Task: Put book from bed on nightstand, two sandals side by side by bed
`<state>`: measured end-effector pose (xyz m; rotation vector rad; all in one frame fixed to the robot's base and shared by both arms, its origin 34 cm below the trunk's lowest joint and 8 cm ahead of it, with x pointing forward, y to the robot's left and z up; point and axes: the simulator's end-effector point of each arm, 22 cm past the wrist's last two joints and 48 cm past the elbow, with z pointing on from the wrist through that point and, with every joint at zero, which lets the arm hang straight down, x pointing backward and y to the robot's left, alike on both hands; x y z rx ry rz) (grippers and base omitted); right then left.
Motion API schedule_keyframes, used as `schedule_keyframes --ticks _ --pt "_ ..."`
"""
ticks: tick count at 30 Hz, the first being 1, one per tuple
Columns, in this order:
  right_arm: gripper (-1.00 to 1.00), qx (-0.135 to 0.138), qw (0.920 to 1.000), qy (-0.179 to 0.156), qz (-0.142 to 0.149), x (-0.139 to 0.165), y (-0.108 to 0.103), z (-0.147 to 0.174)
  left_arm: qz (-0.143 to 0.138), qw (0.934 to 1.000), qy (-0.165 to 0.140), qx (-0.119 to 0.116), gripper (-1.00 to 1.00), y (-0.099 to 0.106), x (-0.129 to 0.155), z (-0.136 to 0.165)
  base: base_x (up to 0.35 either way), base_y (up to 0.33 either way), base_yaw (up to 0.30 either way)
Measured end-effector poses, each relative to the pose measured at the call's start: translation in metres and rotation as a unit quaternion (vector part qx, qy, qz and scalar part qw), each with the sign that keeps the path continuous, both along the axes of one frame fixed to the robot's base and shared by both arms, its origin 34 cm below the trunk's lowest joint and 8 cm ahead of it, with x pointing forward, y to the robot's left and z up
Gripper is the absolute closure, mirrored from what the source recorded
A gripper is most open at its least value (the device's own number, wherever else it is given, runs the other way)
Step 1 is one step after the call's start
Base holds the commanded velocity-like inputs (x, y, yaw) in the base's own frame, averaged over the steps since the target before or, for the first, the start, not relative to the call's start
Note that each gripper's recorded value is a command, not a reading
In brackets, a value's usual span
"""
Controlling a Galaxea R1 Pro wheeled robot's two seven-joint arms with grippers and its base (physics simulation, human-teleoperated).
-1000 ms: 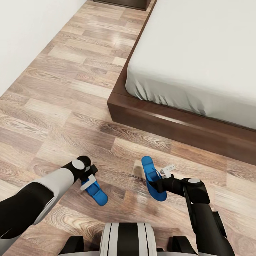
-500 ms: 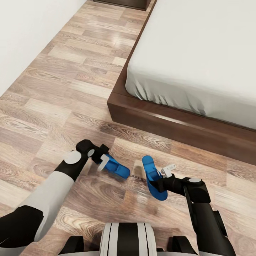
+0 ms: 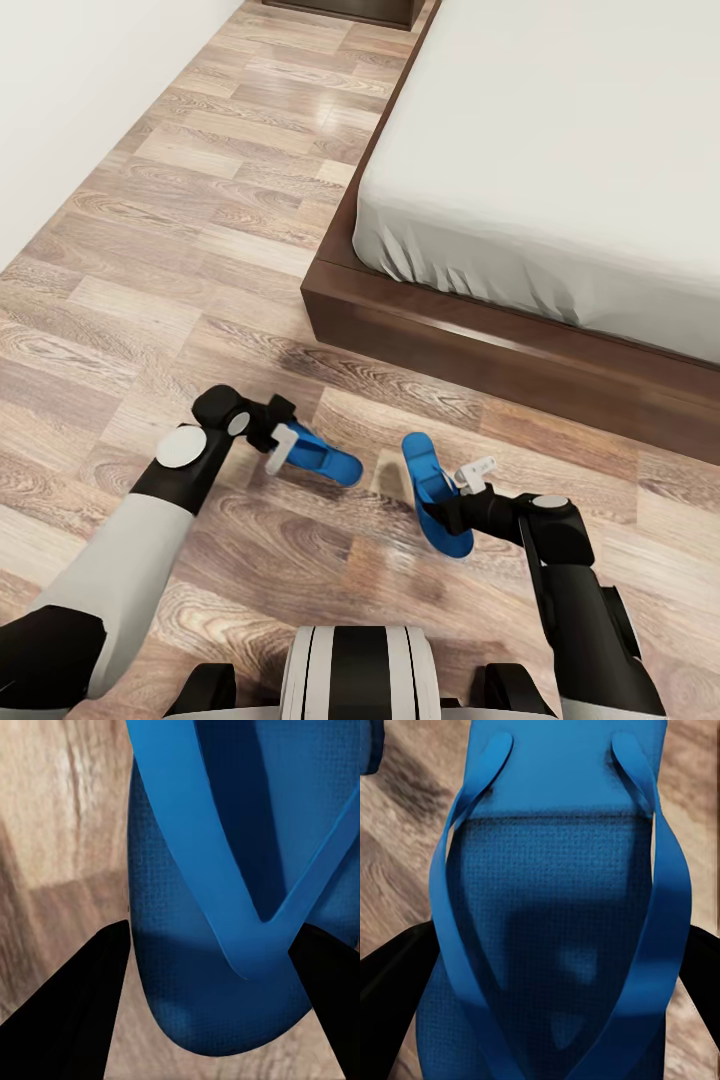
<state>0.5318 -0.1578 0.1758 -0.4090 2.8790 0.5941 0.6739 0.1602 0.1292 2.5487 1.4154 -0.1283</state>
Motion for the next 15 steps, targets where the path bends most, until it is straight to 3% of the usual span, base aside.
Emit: schedule_keyframes --ticks 3,5,6,7,8,9,11,12,13,14,15 --pt "1.00 -0.001 1.0000 -0.001 0.000 0.001 -0.001 0.000 0.007 0.9997 0.016 -0.017 1.00 -0.010 -0.019 -0.006 0.000 0.000 0.000" --pt "1.00 -0.002 1.0000 -0.004 0.001 0.002 -0.002 0.000 0.044 0.9976 0.030 -0.045 1.00 -0.021 -0.029 -0.007 0.000 0.000 0.000" --pt "1.00 -0.003 1.0000 -0.008 0.003 0.004 -0.003 0.000 0.093 0.9934 0.038 -0.055 1.00 -0.019 -0.028 -0.008 0.000 0.000 0.000" --pt "1.00 -0.005 0.9999 -0.012 0.003 0.005 -0.005 0.000 0.156 0.9848 0.049 -0.059 1.00 -0.010 -0.026 -0.009 0.000 0.000 0.000" --pt "1.00 -0.006 0.9999 -0.013 0.003 0.006 -0.006 0.000 0.193 0.9778 0.056 -0.060 1.00 -0.005 -0.026 -0.010 0.000 0.000 0.000" --pt "1.00 -0.007 0.9999 -0.015 0.002 0.006 -0.008 0.000 0.266 0.9595 0.071 -0.058 1.00 0.008 -0.025 -0.012 0.000 0.000 0.000" --pt "1.00 -0.006 0.9998 -0.016 0.001 0.006 -0.008 0.000 0.339 0.9353 0.084 -0.058 1.00 0.020 -0.027 -0.015 0.000 0.000 0.000" --pt "1.00 -0.006 0.9998 -0.017 0.000 0.006 -0.008 0.000 0.392 0.9142 0.085 -0.059 1.00 0.031 -0.028 -0.017 0.000 0.000 0.000" --pt "1.00 -0.006 0.9998 -0.017 0.000 0.007 -0.008 0.000 0.415 0.9042 0.078 -0.064 1.00 0.035 -0.027 -0.017 0.000 0.000 0.000" --pt "1.00 -0.005 0.9998 -0.018 0.000 0.007 -0.008 0.000 0.457 0.8850 0.053 -0.073 1.00 0.046 -0.021 -0.015 0.000 0.000 0.000" --pt "1.00 -0.005 0.9998 -0.018 0.000 0.007 -0.007 0.000 0.505 0.8588 0.020 -0.085 1.00 0.060 -0.015 -0.012 0.000 0.000 0.000"
